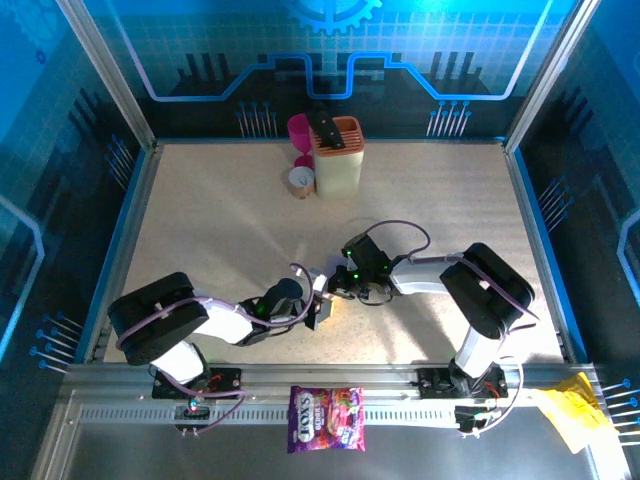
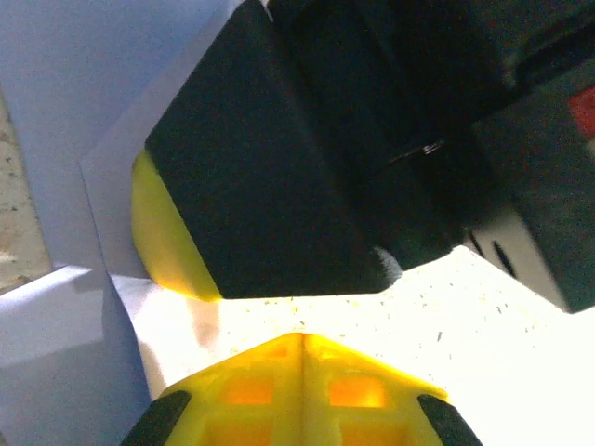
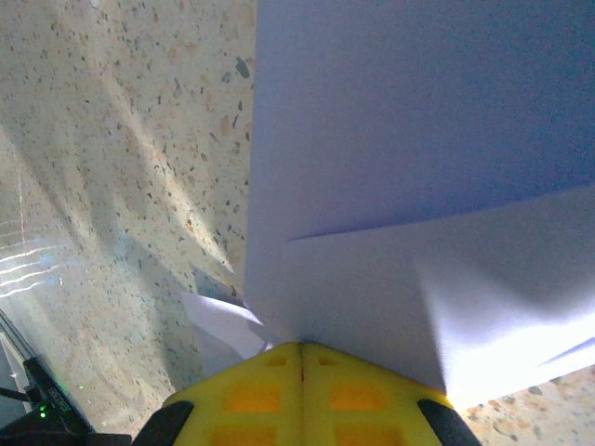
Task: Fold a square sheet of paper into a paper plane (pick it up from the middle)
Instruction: Fold the wing for the fifth time at the center of the table.
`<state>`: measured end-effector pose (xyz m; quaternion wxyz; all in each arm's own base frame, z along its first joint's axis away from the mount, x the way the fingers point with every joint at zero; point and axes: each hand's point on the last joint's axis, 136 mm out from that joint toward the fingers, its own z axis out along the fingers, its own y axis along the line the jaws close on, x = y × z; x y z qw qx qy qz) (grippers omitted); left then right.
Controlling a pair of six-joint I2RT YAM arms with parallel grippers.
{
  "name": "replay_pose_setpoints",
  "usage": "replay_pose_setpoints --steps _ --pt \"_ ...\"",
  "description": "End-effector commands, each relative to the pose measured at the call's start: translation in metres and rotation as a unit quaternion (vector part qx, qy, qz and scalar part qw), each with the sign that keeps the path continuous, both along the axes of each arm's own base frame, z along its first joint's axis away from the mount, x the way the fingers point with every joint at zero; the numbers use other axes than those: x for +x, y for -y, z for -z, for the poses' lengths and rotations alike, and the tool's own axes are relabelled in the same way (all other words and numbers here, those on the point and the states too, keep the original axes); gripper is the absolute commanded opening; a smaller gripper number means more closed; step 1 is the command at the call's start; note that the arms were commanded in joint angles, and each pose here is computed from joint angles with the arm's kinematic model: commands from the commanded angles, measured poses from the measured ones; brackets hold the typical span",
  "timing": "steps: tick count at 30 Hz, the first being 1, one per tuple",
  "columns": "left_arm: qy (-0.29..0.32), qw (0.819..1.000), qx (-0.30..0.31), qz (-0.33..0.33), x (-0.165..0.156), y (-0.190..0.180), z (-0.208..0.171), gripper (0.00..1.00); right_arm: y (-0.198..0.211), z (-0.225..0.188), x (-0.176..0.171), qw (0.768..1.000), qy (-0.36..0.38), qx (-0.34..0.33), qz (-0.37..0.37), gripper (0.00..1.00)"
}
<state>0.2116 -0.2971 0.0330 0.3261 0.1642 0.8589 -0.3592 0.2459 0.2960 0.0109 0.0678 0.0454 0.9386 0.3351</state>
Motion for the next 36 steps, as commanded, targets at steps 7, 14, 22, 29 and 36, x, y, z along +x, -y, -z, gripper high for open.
replay_pose_setpoints --steps 7,14,22,29,36 --pt "-0.008 1.000 0.010 -0.008 -0.001 -0.005 0.013 0.00 0.037 0.048 -0.029 0.994 -0.073 -0.077 0.021 0.00" --pt "-0.042 0.999 0.022 -0.015 -0.014 -0.018 0.036 0.00 0.038 0.049 -0.027 0.994 -0.080 -0.072 0.030 0.00" --pt "-0.077 0.996 0.051 -0.013 -0.040 -0.034 0.052 0.00 0.041 0.049 -0.026 0.993 -0.085 -0.074 0.038 0.00" --pt "-0.116 0.989 0.095 -0.011 -0.074 -0.060 0.063 0.00 0.043 0.051 -0.027 0.992 -0.089 -0.077 0.041 0.00" --pt "-0.094 0.987 0.126 -0.046 -0.071 -0.083 0.036 0.00 0.041 0.050 -0.026 0.993 -0.089 -0.073 0.042 0.00"
